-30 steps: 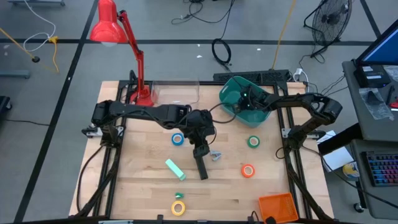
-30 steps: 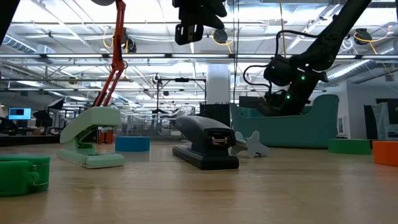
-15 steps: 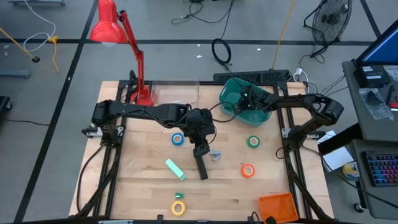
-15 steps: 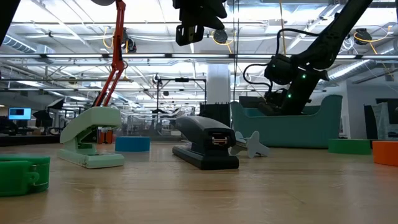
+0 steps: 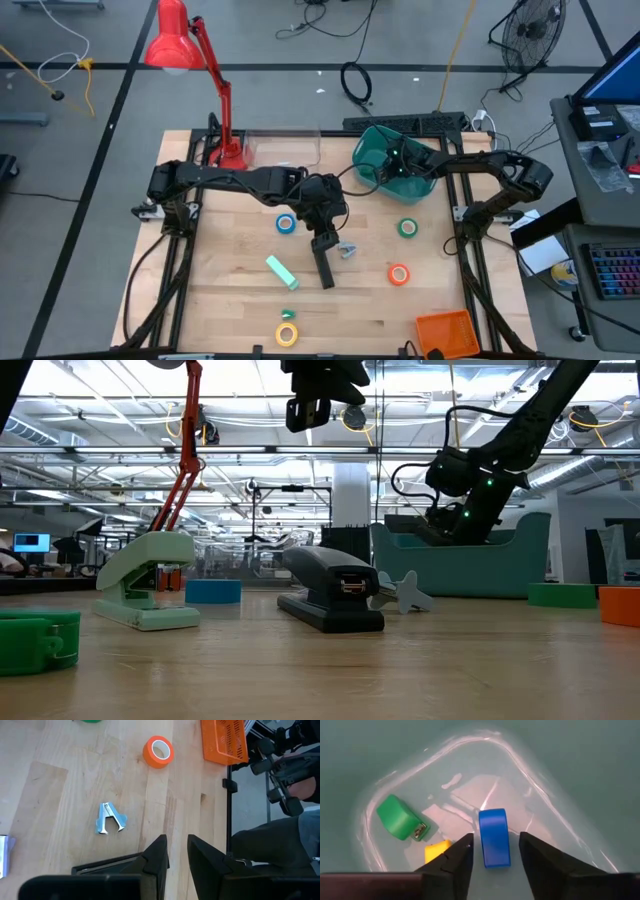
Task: Pick and place Stapler, Stapler remover, tape
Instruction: Put the light blue stapler remover into the orange bin
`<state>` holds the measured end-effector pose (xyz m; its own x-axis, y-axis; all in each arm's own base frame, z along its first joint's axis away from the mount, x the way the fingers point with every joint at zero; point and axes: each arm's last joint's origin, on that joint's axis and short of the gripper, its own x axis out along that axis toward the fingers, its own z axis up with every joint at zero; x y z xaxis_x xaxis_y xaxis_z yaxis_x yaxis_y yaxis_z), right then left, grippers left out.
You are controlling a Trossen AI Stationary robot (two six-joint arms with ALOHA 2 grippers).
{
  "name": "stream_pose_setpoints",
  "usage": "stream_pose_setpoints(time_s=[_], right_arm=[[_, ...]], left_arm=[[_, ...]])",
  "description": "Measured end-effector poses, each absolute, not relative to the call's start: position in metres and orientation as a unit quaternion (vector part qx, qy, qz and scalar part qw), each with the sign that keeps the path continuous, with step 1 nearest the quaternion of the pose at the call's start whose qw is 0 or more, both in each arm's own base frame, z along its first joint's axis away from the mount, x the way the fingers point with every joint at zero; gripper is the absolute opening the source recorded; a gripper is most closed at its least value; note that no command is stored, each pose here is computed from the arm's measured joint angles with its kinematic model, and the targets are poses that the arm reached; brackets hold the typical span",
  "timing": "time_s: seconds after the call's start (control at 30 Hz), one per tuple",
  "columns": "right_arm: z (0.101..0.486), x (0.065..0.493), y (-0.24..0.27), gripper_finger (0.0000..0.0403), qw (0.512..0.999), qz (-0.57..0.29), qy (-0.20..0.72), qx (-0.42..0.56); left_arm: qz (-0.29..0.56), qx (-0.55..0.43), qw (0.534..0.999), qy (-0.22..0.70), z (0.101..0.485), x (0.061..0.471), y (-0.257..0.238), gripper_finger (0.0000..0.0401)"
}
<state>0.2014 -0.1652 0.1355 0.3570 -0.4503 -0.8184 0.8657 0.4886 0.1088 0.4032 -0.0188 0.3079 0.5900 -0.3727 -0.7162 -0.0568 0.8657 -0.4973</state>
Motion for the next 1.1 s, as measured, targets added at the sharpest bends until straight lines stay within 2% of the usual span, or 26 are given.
stream_pose_setpoints(time_s=[0.23,0.6,0.87,1.1], right_arm=[[0.141,0.201,-0.165,0.019,0.778,-0.428,0.361,0.285],[0.193,0.199,-0.159,0.0178,0.839,-0.383,0.249,0.296],[0.247,0.185,-0.13,0.0175,0.906,-0.212,0.153,0.334],[0.29,0.162,-0.086,0.0173,0.917,-0.069,0.085,0.383]], left_arm=[[-0.091,-0.242,0.858,0.443,0.308,0.403,-0.019,0.0076],[-0.086,-0.244,0.86,0.44,0.308,0.404,-0.013,0.0076],[-0.091,-0.246,0.873,0.411,0.326,0.395,-0.003,0.0076],[-0.079,-0.224,0.895,0.378,0.353,0.377,0.007,0.0076]])
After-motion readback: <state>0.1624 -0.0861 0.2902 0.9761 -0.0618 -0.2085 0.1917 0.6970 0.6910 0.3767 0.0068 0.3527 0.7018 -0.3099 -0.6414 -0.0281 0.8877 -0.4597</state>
